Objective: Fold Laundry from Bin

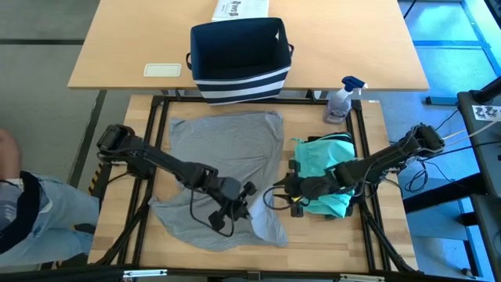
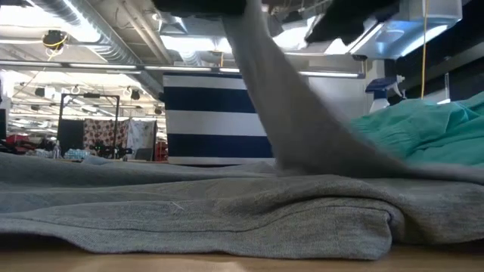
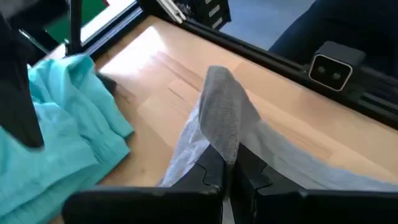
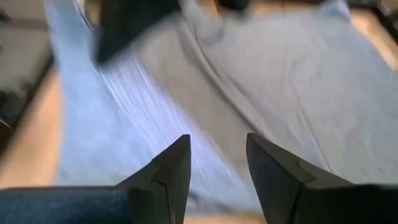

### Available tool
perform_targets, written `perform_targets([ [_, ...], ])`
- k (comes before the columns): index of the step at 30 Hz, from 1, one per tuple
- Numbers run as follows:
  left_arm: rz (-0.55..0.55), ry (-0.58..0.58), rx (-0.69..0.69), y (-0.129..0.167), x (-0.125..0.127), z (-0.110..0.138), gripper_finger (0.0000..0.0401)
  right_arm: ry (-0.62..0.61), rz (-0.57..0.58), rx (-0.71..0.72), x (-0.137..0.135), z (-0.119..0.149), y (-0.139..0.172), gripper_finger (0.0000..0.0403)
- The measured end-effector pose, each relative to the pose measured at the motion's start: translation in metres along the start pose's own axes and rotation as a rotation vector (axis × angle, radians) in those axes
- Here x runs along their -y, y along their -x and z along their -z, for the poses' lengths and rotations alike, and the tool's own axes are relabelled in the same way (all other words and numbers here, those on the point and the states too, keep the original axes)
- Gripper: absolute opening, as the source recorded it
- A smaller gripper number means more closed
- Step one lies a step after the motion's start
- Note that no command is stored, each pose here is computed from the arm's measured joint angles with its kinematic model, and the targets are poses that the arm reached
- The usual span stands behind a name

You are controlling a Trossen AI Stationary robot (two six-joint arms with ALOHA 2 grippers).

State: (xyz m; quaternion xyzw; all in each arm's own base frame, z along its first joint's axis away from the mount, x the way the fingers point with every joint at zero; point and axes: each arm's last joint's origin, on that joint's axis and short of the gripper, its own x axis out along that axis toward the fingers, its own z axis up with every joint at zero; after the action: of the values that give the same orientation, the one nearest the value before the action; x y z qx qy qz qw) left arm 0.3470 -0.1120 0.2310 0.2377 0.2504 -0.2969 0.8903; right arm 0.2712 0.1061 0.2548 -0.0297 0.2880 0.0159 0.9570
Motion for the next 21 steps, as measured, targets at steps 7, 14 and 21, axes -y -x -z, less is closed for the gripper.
perform_targets([
  [7, -0.013, 0.01, -0.043, -0.002, 0.025, -0.01, 0.0, 0.061, -0.007, -0.121, 0.009, 0.017, -0.038, 0.0157],
  [14, -0.041, 0.028, -0.084, -0.002, 0.03, -0.01, 0.0, 0.227, -0.019, -0.261, 0.004, 0.046, -0.074, 0.0167],
  [21, -0.054, 0.059, -0.091, -0.002, 0.031, -0.01, 0.0, 0.304, 0.0, -0.365, 0.002, 0.069, -0.096, 0.0184],
])
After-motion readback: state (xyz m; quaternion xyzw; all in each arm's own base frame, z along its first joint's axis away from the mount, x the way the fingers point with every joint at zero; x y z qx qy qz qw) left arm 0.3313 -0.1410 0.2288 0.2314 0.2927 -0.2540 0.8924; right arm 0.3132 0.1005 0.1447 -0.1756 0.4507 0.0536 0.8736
